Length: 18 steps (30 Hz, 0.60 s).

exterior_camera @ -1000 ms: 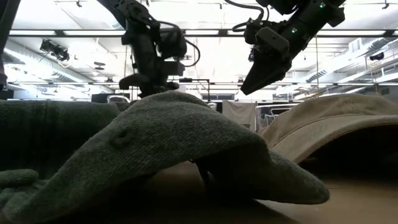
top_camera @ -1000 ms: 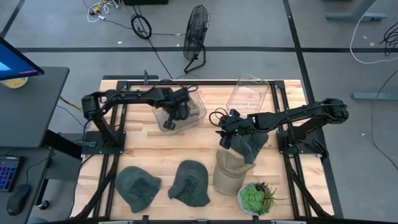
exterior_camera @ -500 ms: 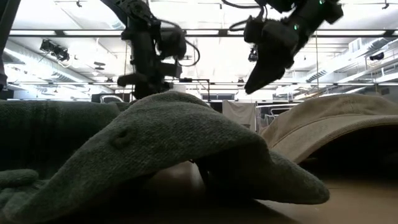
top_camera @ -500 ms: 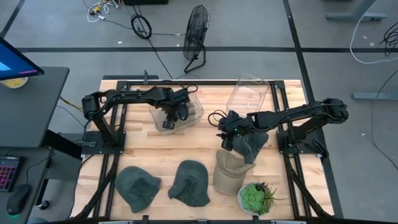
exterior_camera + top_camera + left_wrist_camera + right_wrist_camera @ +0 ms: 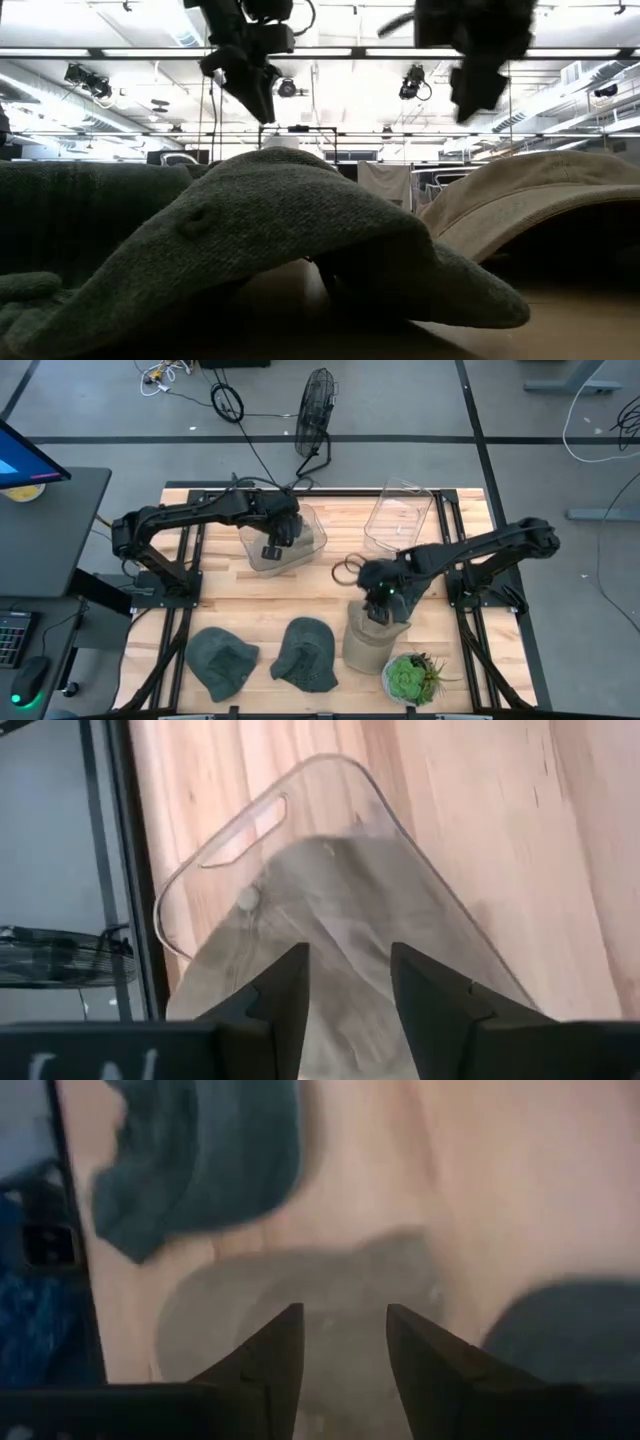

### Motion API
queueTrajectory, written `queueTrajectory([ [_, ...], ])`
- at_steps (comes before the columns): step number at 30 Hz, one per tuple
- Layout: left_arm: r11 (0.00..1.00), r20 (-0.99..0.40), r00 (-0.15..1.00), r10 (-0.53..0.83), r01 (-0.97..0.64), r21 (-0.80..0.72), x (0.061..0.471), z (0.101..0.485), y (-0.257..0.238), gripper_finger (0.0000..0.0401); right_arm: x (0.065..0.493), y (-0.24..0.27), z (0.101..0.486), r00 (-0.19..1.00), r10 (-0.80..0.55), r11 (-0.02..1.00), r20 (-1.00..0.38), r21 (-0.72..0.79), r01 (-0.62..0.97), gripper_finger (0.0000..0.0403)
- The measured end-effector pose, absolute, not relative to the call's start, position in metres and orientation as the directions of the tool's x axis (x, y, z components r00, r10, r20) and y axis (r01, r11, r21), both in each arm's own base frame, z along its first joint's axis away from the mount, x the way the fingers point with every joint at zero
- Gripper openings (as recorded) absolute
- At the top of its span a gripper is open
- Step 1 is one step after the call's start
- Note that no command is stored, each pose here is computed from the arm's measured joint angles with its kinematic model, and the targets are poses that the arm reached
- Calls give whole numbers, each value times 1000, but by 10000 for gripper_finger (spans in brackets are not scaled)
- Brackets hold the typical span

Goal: Pick & Place hat
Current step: Put the brown cap into the left transparent bin

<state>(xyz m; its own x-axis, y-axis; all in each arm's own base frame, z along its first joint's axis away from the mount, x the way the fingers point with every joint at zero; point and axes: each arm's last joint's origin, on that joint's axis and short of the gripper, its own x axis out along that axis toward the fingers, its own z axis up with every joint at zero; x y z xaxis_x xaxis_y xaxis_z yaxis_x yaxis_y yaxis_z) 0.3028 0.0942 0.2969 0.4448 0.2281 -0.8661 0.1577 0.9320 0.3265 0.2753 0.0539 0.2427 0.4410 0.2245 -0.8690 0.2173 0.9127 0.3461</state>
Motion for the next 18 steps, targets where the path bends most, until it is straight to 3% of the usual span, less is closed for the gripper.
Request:
queueTrajectory([
  [4, 955, -861, 468, 198, 107, 278, 305, 296, 94, 138, 278, 73, 226, 405, 312, 890, -859, 414, 192, 149],
  [7, 978, -857, 508, 89, 117, 172, 309, 294, 88, 134, 283, 86, 209, 366, 352, 883, -862, 435, 177, 149],
  [11, 985, -842, 535, -67, 171, 31, 313, 294, 74, 128, 289, 97, 188, 302, 347, 895, -888, 410, 175, 149],
  [18, 976, -839, 531, -121, 218, -3, 319, 294, 46, 121, 298, 98, 165, 279, 294, 887, -914, 370, 277, 143],
])
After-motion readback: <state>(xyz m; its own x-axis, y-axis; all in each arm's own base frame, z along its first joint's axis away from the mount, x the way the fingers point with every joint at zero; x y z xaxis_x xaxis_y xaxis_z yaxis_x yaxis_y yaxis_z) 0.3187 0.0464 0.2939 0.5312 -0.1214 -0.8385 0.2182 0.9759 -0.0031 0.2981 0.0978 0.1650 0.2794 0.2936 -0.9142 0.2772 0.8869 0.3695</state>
